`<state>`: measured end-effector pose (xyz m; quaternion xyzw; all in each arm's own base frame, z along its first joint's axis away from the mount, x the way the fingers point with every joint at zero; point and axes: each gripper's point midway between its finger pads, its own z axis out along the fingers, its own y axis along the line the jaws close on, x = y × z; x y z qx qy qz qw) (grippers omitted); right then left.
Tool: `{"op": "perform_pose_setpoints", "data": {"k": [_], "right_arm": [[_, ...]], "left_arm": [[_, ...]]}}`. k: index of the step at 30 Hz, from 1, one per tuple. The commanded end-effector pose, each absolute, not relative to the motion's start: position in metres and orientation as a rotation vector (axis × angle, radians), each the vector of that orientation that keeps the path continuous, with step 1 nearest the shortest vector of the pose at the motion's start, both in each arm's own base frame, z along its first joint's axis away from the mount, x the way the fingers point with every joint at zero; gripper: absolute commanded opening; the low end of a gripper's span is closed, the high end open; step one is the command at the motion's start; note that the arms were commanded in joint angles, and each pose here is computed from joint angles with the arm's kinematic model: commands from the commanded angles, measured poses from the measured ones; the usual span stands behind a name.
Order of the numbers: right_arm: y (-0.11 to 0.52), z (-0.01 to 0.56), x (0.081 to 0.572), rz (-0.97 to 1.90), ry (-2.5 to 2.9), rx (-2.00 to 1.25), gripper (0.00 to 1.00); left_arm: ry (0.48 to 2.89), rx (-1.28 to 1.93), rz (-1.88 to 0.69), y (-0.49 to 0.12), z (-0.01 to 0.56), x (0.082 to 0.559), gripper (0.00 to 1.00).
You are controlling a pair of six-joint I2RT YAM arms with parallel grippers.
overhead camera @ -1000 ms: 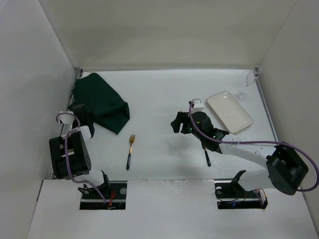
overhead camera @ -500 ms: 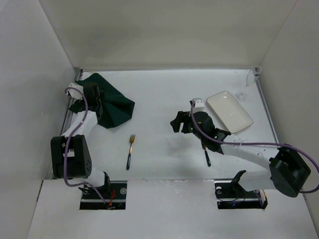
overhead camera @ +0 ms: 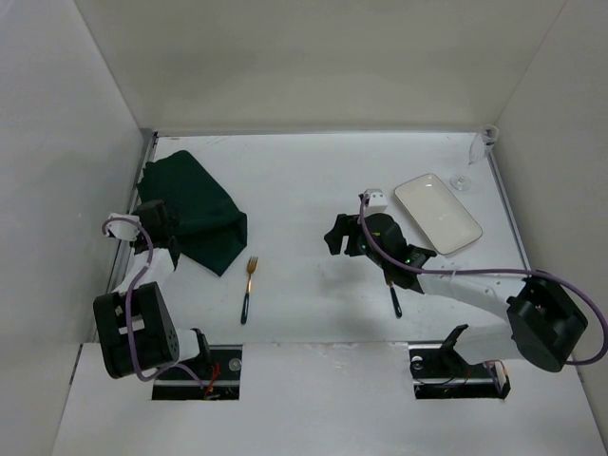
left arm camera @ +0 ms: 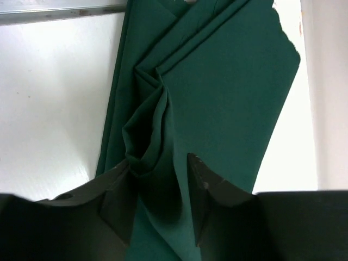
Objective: Set the dinner table for one person
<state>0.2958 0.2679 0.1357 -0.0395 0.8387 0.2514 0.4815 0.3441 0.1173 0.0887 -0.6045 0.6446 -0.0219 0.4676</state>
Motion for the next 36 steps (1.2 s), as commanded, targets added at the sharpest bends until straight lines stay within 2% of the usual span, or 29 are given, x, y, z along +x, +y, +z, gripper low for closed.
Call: {"op": "perform_pose_setpoints", "data": {"k": [1,5,9,10,14,16,20,26,30,32,36], "right_arm": [[0.28,0.158,0.304,0.656,1.984,-0.1,0.81],[0.281,0.156,0.305,0.652,1.989,-0.104,0.82],[0.284,0.156,0.303,0.669,1.992,-0.112,0.82],[0.284,0.156,0.303,0.671,1.992,-0.114,0.82],[0.284,0.159,0.302,0.681,1.983,-0.11,0.81],[0.283,0.16,0.302,0.683,1.979,-0.106,0.79],[0.279,0.165,0.303,0.688,1.96,-0.078,0.68],[0.245,0.177,0.315,0.665,1.892,0.081,0.68],[0.219,0.183,0.321,0.652,1.852,0.201,0.68],[0.207,0.184,0.323,0.644,1.832,0.246,0.69],[0.2,0.176,0.329,0.627,1.848,0.278,0.73]], "left_arm": [[1.536,-1.48,-0.155,0.118,0.096,0.355,0.39],[1.53,-1.504,-0.169,0.12,0.09,0.35,0.44],[1.533,-1.495,-0.178,0.122,0.09,0.36,0.38],[1.531,-1.498,-0.184,0.122,0.089,0.362,0.36],[1.519,-1.5,-0.216,0.122,0.093,0.374,0.14],[1.511,-1.446,-0.247,0.113,0.112,0.39,0.09],[1.549,-1.202,-0.36,0.052,0.176,0.438,0.06],[1.75,-0.729,-0.575,-0.115,0.214,0.489,0.06],[1.927,-0.381,-0.754,-0.242,0.194,0.49,0.09],[1.996,-0.238,-0.82,-0.29,0.179,0.479,0.15],[2.043,-0.1,-0.833,-0.325,0.169,0.458,0.44]]}}
